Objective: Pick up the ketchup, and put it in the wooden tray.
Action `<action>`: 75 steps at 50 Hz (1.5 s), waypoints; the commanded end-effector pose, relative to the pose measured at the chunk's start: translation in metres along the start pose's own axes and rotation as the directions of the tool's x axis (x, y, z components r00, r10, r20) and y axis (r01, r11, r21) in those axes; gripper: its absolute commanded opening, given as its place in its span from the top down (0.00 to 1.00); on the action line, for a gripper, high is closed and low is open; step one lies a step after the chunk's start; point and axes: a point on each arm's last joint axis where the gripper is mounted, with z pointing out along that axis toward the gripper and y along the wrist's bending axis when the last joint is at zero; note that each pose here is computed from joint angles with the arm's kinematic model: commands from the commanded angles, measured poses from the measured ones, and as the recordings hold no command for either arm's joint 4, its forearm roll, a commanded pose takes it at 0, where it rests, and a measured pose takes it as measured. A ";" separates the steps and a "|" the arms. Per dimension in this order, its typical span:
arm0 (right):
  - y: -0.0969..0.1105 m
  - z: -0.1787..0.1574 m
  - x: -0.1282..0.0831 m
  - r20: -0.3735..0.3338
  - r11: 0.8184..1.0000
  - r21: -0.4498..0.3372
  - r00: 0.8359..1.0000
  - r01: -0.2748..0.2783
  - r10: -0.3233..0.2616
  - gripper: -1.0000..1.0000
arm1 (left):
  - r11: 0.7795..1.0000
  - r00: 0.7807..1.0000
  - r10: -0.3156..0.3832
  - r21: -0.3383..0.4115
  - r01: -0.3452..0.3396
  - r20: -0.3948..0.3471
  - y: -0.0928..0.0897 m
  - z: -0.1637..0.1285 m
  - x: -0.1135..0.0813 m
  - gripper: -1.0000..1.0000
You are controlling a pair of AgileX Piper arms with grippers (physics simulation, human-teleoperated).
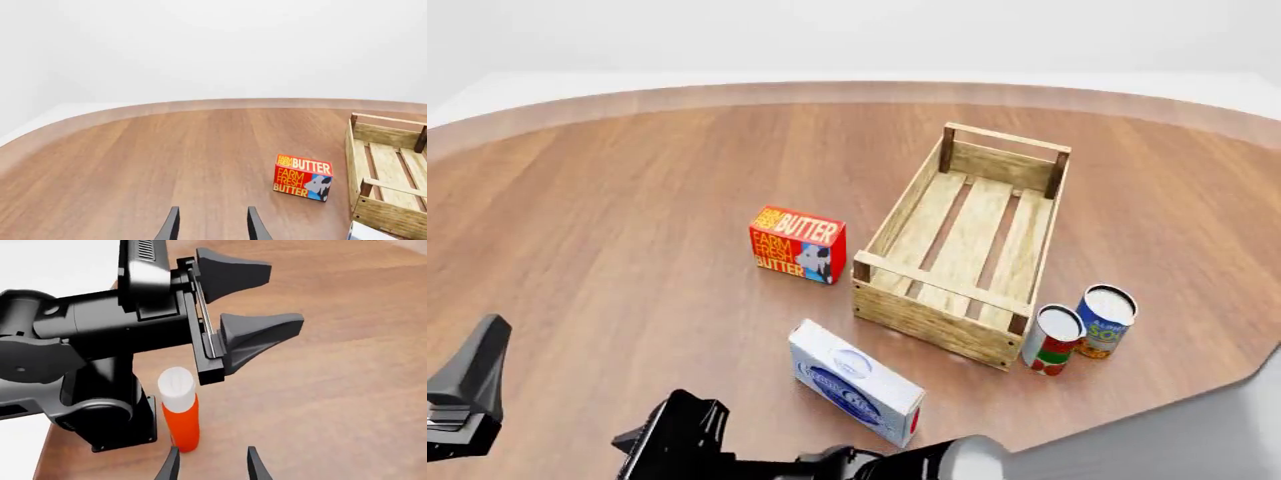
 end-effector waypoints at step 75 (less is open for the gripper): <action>0.029 0.076 0.026 -0.070 0.998 -0.061 0.997 0.026 -0.030 0.00 | 1.000 1.000 0.000 0.000 0.000 0.000 0.000 0.000 0.000 0.00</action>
